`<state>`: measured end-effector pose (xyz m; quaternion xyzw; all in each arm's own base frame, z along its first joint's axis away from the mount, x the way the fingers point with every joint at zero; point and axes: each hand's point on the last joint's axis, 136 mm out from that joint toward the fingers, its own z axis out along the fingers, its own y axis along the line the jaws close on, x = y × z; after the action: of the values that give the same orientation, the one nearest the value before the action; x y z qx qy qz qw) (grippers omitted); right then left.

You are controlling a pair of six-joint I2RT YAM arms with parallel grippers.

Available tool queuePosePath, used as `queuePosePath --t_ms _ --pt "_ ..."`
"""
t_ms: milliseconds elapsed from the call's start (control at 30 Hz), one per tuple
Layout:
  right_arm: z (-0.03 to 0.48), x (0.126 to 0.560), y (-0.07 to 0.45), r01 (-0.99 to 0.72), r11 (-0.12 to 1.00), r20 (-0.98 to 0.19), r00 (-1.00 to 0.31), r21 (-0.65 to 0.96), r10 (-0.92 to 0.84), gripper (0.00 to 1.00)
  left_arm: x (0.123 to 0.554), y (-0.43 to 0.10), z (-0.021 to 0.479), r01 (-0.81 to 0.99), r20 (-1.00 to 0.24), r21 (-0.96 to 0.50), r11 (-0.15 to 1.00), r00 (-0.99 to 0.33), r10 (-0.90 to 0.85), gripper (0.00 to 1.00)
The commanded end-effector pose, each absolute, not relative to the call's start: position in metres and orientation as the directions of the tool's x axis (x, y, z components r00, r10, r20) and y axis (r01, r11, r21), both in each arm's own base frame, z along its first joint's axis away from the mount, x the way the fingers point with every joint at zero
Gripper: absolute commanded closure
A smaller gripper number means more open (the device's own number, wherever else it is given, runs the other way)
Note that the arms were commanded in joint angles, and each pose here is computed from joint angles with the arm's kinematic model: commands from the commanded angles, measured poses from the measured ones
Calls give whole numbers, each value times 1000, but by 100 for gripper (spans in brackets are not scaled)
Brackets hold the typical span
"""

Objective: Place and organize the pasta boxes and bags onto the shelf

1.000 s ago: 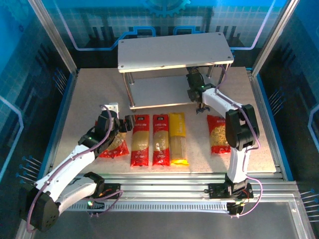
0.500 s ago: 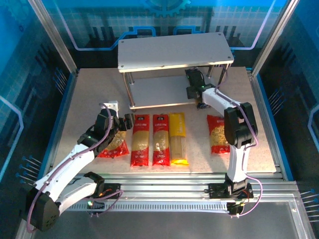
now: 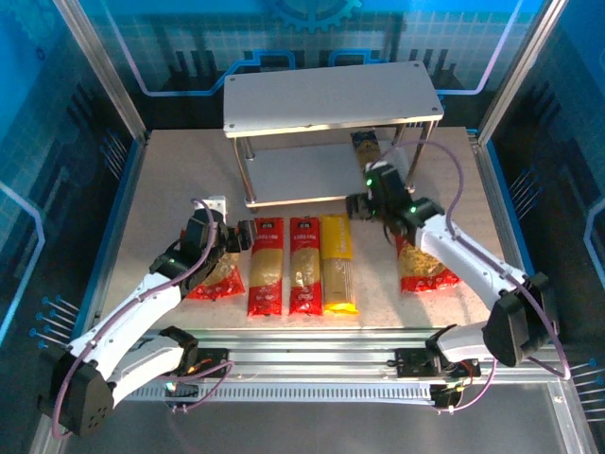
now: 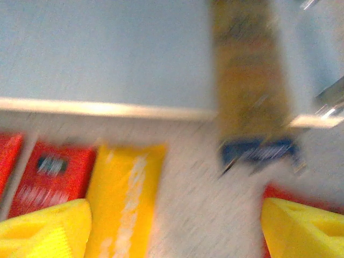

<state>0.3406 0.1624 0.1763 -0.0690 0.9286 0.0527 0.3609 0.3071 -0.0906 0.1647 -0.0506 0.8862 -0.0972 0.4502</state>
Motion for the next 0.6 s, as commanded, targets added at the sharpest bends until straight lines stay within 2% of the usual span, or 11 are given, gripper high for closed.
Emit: queuePosePath --t_ms 0,200,400,567 --pt "119 277 184 -153 979 -477 -876 133 -72 17 307 -95 151 3 -766 -238 971 -615 -186 14" --pt "70 238 203 -105 984 -344 -938 141 -51 12 307 -99 143 4 -751 -248 969 -633 -190 14" --pt "50 234 230 -140 978 -301 -949 157 -87 0 306 -99 145 7 -753 -247 969 -631 -187 14" --pt "33 238 226 -124 988 -272 -958 91 -95 0 304 -96 146 0 -754 -240 971 -629 -187 14"
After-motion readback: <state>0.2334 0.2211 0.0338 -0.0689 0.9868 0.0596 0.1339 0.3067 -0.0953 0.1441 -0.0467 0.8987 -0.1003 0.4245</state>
